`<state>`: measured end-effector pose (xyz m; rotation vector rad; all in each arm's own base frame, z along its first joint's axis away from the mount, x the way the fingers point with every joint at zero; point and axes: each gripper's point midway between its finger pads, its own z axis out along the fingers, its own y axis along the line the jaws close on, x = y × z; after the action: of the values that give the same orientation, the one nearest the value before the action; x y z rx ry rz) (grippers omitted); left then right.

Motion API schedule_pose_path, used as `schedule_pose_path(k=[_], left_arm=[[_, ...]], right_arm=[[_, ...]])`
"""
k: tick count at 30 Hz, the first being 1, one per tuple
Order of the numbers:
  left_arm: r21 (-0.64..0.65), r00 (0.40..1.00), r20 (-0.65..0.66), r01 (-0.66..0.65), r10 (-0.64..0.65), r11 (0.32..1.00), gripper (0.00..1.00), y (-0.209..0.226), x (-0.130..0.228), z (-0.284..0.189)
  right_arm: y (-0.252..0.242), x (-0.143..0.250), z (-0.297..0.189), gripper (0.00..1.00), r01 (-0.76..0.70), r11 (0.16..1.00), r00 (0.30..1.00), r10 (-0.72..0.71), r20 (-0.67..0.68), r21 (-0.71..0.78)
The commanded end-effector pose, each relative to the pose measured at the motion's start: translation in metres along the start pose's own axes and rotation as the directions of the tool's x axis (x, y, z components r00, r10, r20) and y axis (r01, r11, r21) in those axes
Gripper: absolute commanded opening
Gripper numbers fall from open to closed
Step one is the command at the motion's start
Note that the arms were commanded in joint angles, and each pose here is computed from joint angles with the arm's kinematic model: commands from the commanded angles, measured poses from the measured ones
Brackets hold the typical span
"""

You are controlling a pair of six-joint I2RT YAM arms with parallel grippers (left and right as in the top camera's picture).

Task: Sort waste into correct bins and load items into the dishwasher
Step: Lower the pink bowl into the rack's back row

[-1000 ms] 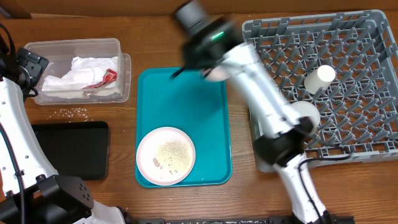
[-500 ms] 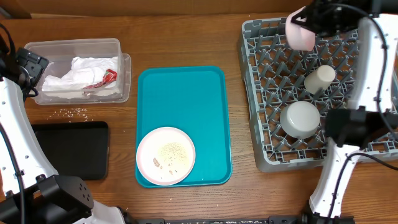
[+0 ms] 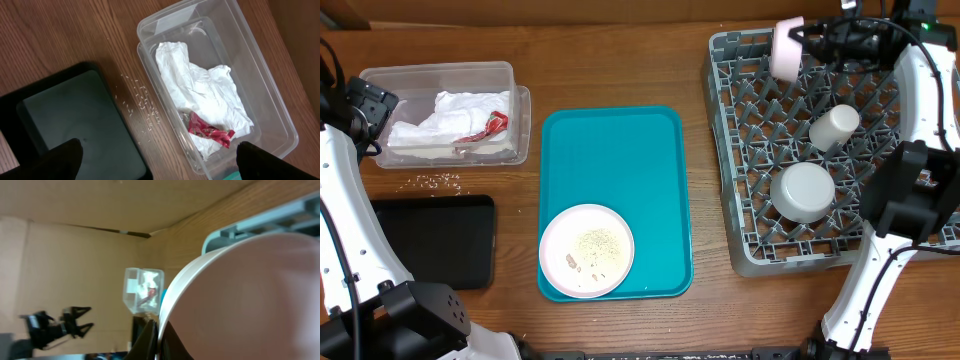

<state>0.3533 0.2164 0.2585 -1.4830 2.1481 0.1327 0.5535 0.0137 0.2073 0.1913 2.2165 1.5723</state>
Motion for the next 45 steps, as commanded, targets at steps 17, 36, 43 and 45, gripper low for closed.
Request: schedule_pose_path(k=[17,36,43,45], left_arm=[[-0.011,1.000,0.001,0.011,-0.011,1.000,1.00,0.001,0.000,0.003],[-0.011,1.000,0.001,0.011,-0.011,1.000,1.00,0.001,0.000,0.003],[-0.011,1.000,0.001,0.011,-0.011,1.000,1.00,0.001,0.000,0.003],[-0.011,1.000,0.001,0.011,-0.011,1.000,1.00,0.001,0.000,0.003]], right_arm=[[-0.024,-0.006,-0.029,0.07,-0.190,0.978,0.980,0.183,0.076,0.086],[0.010,-0.016,-0.029,0.46,-0.025,0.697,0.964,-0.173,0.202,0.717],[-0.010,0.004,0.009,0.51,0.096,0.404,0.953,-0.300,0.032,0.910],[-0.013,0.007,0.015,0.53,0.107,0.322,0.945,-0.327,0.005,0.941]])
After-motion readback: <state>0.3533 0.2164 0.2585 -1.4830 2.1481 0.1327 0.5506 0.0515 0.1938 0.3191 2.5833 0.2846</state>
